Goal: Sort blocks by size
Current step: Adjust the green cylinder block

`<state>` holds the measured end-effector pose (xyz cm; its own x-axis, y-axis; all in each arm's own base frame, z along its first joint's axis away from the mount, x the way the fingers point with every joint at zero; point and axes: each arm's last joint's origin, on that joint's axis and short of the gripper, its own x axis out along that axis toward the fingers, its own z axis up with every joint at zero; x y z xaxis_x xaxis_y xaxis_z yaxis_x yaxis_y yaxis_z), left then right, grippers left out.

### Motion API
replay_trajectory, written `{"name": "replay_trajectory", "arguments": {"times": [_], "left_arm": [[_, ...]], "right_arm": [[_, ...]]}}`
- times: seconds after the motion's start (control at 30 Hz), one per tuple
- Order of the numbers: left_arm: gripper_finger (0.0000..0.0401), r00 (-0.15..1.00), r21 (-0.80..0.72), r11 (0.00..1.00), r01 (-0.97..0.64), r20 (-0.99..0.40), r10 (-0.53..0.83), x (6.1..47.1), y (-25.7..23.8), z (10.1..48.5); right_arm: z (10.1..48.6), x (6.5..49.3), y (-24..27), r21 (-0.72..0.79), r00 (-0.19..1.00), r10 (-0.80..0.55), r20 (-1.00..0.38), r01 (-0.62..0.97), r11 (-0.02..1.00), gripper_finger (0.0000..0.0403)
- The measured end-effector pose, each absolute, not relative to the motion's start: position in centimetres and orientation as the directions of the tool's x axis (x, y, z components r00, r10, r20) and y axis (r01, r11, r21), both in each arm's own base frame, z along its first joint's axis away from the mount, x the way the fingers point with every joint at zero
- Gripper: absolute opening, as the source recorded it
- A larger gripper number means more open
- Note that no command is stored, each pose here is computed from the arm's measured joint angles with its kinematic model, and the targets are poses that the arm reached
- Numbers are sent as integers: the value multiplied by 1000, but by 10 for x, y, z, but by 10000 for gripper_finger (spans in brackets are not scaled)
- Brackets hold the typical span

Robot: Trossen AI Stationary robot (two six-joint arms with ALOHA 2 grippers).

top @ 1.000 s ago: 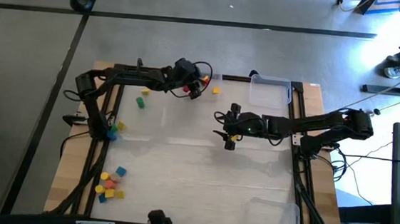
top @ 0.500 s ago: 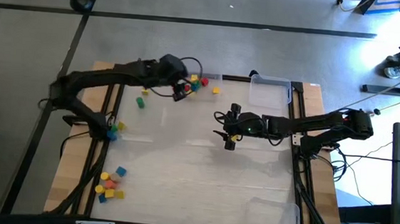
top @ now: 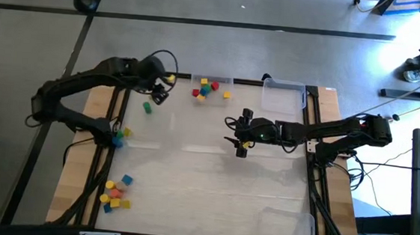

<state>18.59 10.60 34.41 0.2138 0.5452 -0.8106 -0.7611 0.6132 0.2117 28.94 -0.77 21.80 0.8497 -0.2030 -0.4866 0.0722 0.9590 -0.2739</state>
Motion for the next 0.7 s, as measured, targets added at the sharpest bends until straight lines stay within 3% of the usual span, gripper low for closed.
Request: {"name": "replay_trajectory", "arguments": {"times": [0.37, 0.7], "left_arm": [[235, -19, 257, 477, -841, -894, 447, 169, 119, 278], [235, -36, 208, 448, -869, -931, 363, 156, 129, 232]], "right_arm": [[218, 289, -8, -274, 850, -203, -487, 72, 959, 250], [218, 289, -8, -274, 850, -203, -487, 72, 959, 250]]}}
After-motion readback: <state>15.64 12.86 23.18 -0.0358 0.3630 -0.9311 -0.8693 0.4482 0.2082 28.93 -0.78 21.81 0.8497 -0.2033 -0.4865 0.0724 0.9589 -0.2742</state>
